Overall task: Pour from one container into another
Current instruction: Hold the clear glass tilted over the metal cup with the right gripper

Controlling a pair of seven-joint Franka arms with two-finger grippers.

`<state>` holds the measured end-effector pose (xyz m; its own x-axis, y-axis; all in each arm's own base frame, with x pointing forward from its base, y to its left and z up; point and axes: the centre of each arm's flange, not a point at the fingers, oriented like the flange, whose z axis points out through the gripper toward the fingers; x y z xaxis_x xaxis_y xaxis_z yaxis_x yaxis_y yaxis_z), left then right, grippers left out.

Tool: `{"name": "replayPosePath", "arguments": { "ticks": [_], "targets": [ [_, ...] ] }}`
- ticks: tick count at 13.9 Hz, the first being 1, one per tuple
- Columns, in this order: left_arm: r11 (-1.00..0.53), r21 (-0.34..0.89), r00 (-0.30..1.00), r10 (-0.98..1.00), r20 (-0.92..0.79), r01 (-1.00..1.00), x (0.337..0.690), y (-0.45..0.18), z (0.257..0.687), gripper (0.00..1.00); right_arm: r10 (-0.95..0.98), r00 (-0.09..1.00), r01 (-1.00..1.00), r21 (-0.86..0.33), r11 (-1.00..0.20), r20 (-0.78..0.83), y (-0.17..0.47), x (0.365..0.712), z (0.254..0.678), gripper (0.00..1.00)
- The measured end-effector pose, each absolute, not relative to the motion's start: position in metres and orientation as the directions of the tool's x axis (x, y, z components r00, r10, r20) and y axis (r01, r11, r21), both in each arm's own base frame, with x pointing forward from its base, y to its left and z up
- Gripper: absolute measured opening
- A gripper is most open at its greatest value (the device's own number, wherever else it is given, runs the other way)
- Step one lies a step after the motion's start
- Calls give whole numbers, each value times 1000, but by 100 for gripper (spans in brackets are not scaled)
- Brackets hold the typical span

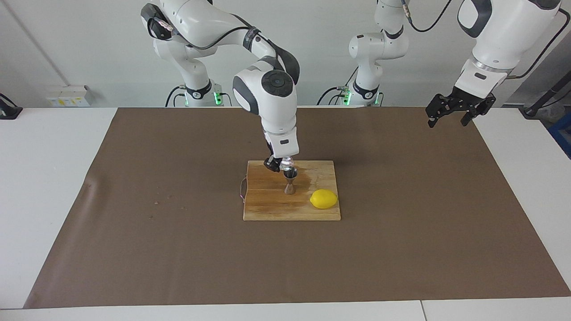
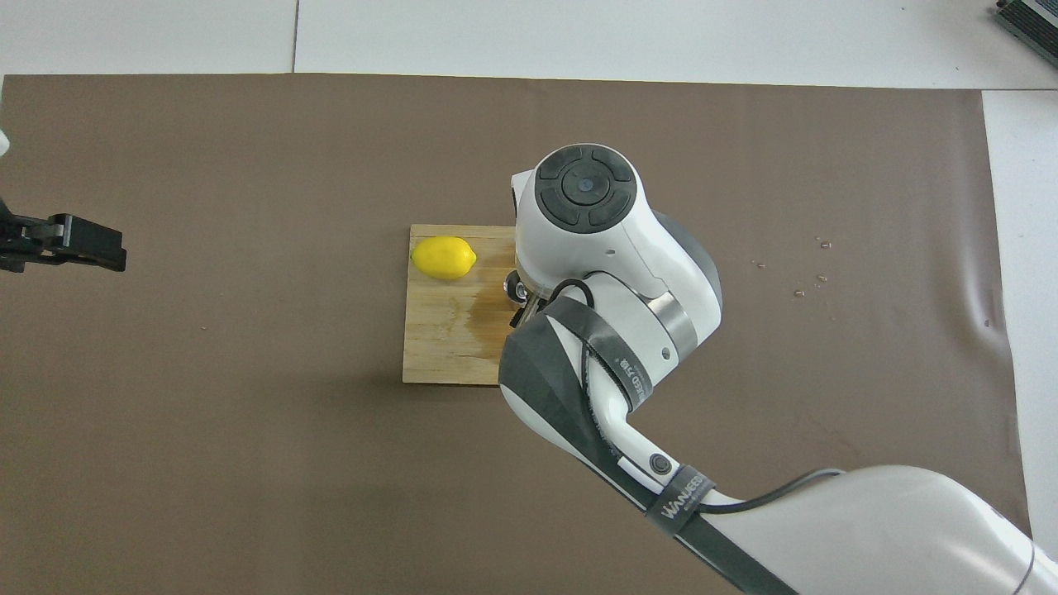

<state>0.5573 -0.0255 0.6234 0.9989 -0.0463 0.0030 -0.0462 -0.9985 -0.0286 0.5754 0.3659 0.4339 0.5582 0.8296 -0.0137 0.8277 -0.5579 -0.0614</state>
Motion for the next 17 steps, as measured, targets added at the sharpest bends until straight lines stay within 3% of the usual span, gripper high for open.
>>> {"name": "replayPosePath", "arguments": {
  "ticks": [17],
  "targets": [
    [-999, -29, 999, -46, 3, -46, 557, -25, 623, 100, 864, 504, 863, -39, -504, -14, 375, 575, 432, 48]
  ]
}}
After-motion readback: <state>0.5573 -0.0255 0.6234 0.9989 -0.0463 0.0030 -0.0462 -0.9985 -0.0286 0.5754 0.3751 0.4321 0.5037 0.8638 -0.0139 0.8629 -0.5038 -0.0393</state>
